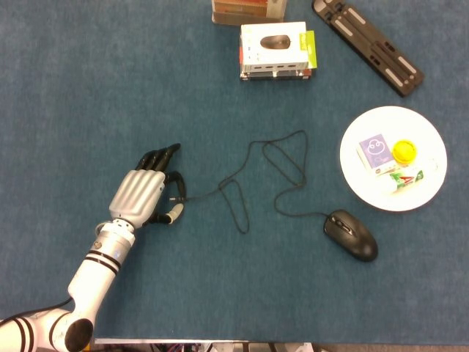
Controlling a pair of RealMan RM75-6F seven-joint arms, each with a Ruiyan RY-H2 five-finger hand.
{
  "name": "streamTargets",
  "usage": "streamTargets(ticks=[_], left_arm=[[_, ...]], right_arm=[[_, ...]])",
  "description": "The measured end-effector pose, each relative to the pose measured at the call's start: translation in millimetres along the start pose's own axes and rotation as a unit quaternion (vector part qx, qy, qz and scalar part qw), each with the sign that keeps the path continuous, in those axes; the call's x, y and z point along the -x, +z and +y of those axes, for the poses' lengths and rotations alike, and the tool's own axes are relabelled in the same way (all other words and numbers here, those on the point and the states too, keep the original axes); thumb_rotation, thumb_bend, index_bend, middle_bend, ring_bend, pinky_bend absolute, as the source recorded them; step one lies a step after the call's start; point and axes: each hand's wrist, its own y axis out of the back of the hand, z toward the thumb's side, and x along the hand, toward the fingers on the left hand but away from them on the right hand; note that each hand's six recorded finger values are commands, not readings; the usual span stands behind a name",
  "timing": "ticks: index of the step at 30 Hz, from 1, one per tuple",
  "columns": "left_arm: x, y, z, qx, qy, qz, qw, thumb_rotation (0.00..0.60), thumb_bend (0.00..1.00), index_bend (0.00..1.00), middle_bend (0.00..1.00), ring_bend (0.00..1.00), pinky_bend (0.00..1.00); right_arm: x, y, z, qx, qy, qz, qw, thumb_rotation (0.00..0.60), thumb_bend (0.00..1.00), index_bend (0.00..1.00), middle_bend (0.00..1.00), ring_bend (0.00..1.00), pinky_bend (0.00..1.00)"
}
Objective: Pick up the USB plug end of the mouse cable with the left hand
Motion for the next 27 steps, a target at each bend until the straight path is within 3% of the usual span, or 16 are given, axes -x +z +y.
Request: streamTargets(ticks=[27], left_arm=[[1.3, 2.7, 1.3, 0.008, 0.004, -0.007, 0.9999, 0.6, 0.38, 0.53, 0.0, 0.0, 0.0]], right_arm=[[-1.5, -3.5, -2.0, 0.004, 0.001, -0.004, 1.0, 0.6, 0.04, 0.37, 0.18, 0.17, 0.3]])
